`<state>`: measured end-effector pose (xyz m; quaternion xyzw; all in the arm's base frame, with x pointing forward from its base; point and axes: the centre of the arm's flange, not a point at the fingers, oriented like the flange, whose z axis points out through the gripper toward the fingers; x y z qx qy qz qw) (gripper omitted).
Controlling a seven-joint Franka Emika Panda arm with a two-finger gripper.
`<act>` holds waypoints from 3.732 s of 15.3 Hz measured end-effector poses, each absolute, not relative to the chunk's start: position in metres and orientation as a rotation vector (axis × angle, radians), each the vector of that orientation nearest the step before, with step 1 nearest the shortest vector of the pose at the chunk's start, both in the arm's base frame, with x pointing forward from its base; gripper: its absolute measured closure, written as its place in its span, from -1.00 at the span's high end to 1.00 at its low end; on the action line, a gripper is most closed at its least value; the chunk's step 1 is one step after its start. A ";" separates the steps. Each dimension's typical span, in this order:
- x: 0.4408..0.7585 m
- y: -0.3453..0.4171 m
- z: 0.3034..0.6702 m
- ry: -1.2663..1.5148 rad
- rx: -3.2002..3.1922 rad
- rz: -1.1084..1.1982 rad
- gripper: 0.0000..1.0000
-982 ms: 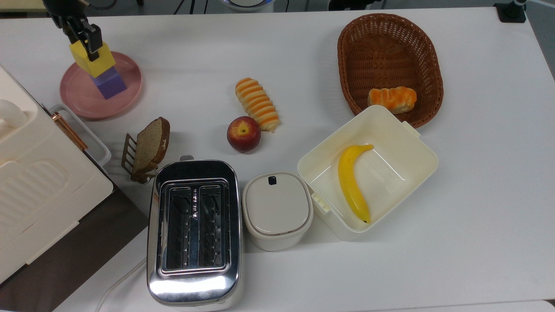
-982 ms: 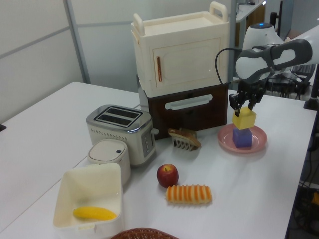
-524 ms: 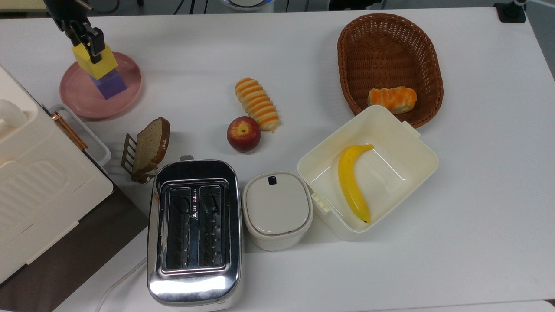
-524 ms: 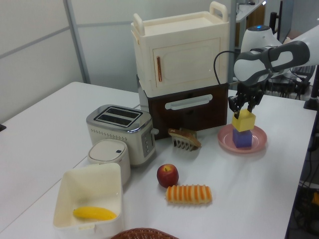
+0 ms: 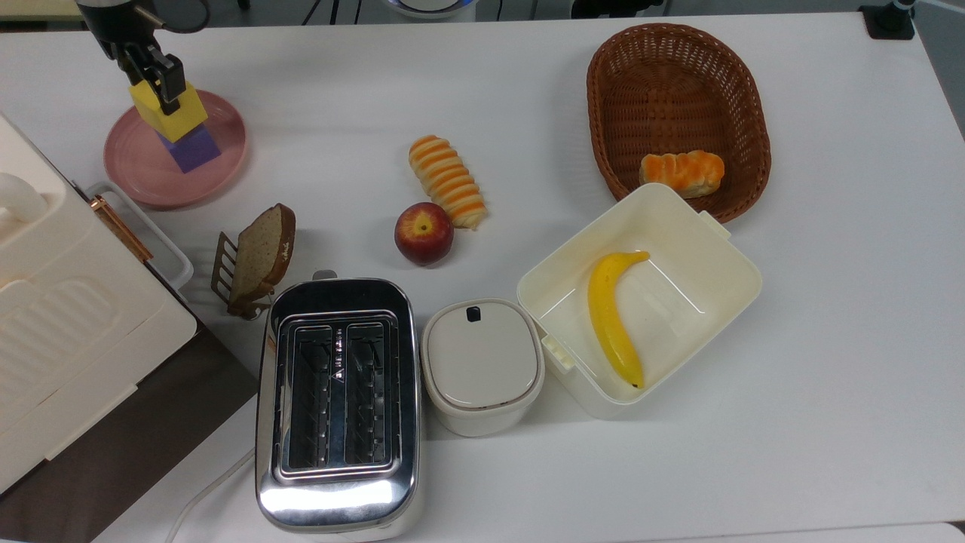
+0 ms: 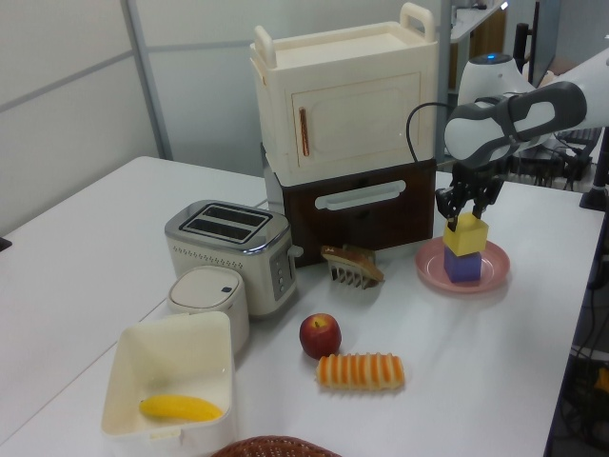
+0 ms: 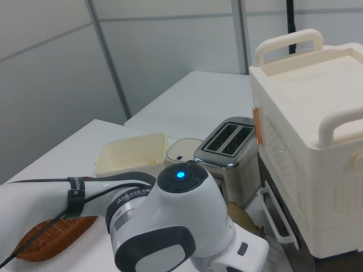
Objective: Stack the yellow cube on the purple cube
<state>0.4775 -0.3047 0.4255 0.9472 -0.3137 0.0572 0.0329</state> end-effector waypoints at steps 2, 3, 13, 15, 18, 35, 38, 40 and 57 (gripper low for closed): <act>0.478 -0.305 0.422 -0.965 2.915 0.167 0.09; 0.478 -0.305 0.421 -0.965 2.915 0.164 0.09; 0.478 -0.305 0.421 -0.965 2.914 0.164 1.00; 0.480 -0.303 0.423 -0.976 2.911 0.171 1.00; 0.494 -0.292 0.451 -0.961 2.912 0.247 1.00; 0.522 -0.057 0.581 -0.340 3.164 0.183 1.00; 0.522 -0.057 0.581 -0.339 3.164 0.183 1.00; 0.522 -0.054 0.581 -0.330 3.166 0.183 1.00; 0.521 -0.052 0.580 -0.325 3.167 0.169 1.00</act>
